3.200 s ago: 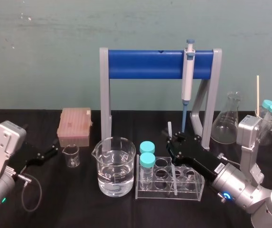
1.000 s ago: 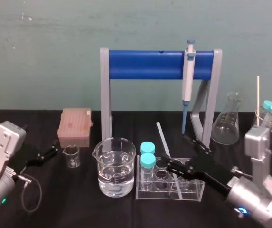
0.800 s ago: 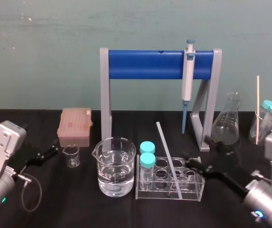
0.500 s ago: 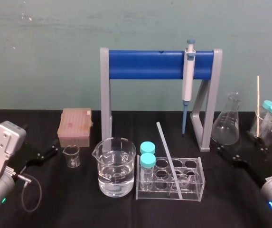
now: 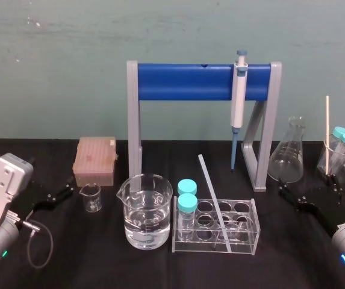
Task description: Pick up the stirring rod with one hand, then place it down.
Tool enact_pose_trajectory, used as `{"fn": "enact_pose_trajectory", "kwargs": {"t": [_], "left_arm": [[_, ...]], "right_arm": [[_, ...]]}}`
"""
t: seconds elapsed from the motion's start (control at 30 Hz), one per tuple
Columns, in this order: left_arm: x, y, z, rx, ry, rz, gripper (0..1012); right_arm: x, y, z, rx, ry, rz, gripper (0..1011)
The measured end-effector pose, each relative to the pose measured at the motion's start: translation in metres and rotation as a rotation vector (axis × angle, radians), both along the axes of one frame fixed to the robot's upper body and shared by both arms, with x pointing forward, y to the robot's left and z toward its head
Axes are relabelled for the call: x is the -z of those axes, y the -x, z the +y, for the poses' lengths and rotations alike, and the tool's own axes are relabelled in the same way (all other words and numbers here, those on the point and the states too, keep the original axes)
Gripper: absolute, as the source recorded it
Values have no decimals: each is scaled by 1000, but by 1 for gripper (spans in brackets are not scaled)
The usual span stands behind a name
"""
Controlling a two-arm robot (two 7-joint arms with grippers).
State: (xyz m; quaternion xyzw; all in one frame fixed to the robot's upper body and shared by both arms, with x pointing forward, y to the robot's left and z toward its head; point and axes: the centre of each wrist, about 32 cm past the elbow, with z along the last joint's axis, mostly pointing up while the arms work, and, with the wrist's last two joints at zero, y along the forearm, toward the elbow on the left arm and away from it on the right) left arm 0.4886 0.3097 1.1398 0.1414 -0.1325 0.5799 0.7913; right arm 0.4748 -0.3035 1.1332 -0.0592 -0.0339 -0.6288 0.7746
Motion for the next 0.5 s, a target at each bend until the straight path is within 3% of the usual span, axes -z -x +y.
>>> {"fn": "enact_pose_trajectory", "kwargs": {"t": [0.5], "left_arm": [[0, 0, 0, 0, 0, 0, 1000]], "right_arm": [[0, 1, 0, -14, -6, -6, 1003]]}}
